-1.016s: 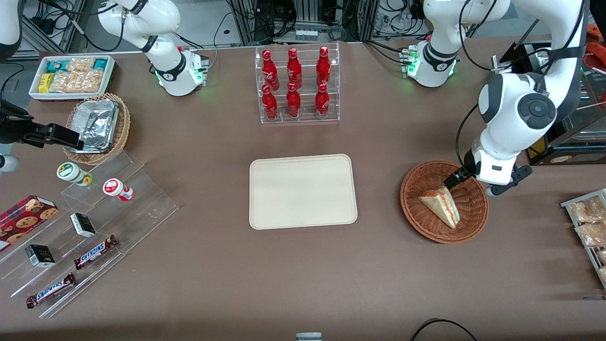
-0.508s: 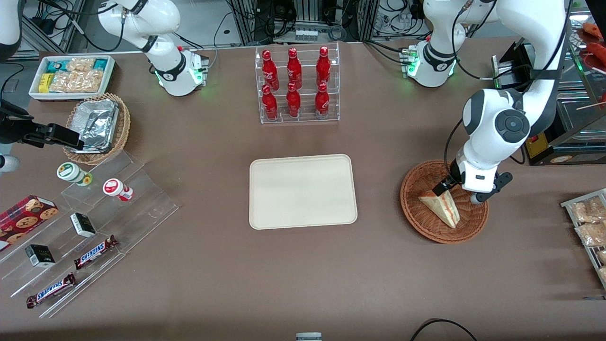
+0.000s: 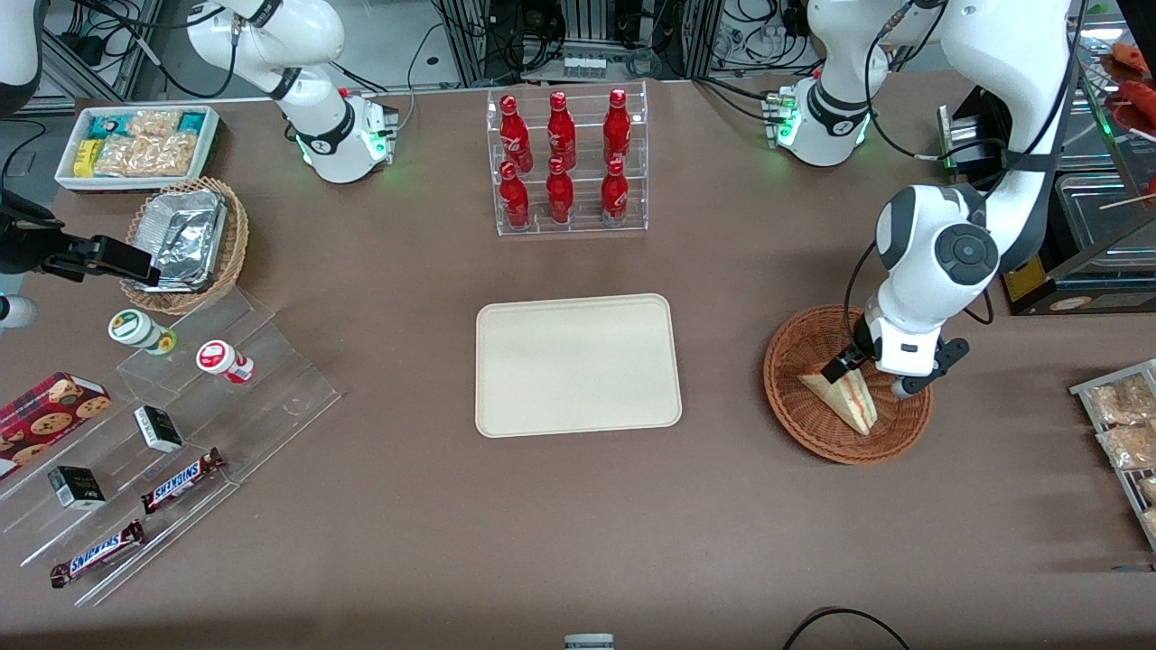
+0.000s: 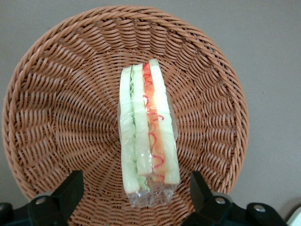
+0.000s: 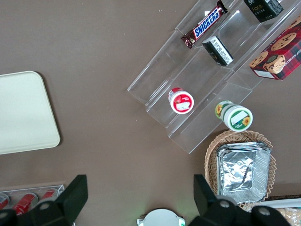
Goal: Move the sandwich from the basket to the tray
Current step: 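Lower the open left gripper around the wrapped sandwich wedge, then close the left gripper on the sandwich and lift it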
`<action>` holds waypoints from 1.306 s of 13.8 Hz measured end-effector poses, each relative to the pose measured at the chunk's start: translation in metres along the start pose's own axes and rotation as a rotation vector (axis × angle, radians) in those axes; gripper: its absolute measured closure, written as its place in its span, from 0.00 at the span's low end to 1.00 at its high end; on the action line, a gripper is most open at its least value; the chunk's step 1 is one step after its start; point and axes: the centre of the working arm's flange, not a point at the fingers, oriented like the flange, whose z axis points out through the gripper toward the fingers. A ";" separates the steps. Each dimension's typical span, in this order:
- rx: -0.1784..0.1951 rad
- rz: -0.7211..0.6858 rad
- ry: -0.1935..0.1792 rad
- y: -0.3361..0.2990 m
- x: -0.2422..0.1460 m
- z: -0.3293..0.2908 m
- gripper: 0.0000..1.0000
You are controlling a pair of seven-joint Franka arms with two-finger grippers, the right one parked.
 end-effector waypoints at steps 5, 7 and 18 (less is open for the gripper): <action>-0.005 -0.001 0.003 0.001 0.001 0.017 0.02; -0.007 -0.008 0.004 0.001 0.001 0.019 0.14; 0.090 0.046 -0.020 0.024 0.014 -0.074 0.86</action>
